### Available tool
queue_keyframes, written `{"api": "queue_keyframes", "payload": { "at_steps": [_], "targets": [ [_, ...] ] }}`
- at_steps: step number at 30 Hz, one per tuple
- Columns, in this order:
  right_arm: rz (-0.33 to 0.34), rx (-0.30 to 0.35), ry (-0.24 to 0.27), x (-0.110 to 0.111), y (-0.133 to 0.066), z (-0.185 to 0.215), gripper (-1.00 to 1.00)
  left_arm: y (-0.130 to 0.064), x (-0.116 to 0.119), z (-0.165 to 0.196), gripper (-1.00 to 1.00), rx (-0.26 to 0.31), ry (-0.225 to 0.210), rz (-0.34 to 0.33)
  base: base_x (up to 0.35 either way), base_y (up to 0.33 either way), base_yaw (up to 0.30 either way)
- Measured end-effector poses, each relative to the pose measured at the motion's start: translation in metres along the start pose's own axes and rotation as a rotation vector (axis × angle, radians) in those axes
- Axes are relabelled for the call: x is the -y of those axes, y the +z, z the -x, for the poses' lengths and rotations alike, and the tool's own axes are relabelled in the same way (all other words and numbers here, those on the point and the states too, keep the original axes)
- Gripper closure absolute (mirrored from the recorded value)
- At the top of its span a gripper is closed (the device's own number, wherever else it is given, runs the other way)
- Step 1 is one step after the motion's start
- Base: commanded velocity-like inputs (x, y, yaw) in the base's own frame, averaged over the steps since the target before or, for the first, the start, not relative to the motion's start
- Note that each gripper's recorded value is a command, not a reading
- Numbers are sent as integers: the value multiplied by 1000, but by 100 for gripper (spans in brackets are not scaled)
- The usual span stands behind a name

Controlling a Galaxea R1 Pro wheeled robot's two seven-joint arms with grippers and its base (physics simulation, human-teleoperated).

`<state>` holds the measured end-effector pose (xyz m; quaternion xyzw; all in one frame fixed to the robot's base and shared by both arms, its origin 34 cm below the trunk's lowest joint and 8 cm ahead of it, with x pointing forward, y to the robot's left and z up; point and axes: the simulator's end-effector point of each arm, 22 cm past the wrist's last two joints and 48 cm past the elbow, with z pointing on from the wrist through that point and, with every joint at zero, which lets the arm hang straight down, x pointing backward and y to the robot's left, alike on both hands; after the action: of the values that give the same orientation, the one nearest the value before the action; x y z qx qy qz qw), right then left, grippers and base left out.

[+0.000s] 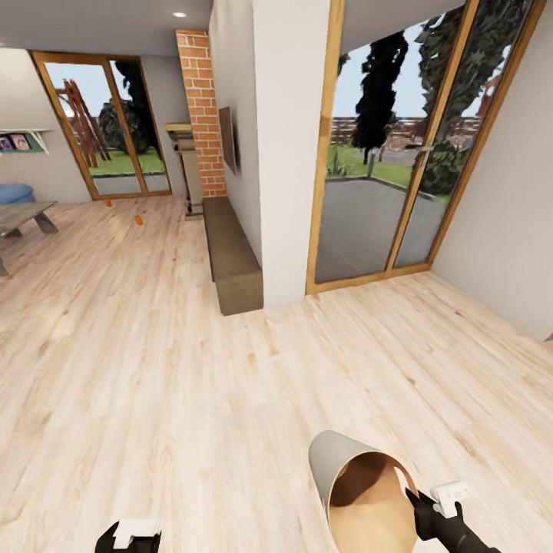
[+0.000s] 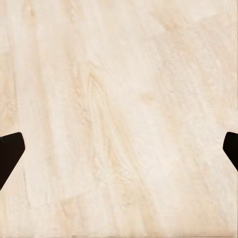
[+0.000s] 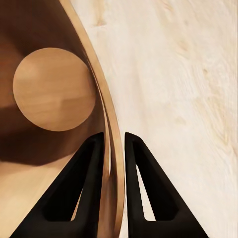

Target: Put the three can of soda from the living room inside the tash can in the kitchen.

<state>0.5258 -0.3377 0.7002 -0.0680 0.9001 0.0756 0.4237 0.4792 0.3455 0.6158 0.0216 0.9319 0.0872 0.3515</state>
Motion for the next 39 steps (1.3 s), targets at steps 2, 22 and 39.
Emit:
{"api": "queue_keyframes", "payload": {
  "at_steps": [2, 22, 39],
  "targets": [
    [0, -2, 0, 0, 0, -1, 100, 0, 0, -1, -100, -2, 0, 0, -76, 0, 217],
    [1, -18, 4, 0, 1, -8, 100, 1, 1, -8, -100, -16, 2, -1, -76, 0, 216],
    [2, -25, 5, 0, 2, -12, 100, 1, 1, -11, -100, -23, 5, -2, 45, 24, 91]
  ]
}}
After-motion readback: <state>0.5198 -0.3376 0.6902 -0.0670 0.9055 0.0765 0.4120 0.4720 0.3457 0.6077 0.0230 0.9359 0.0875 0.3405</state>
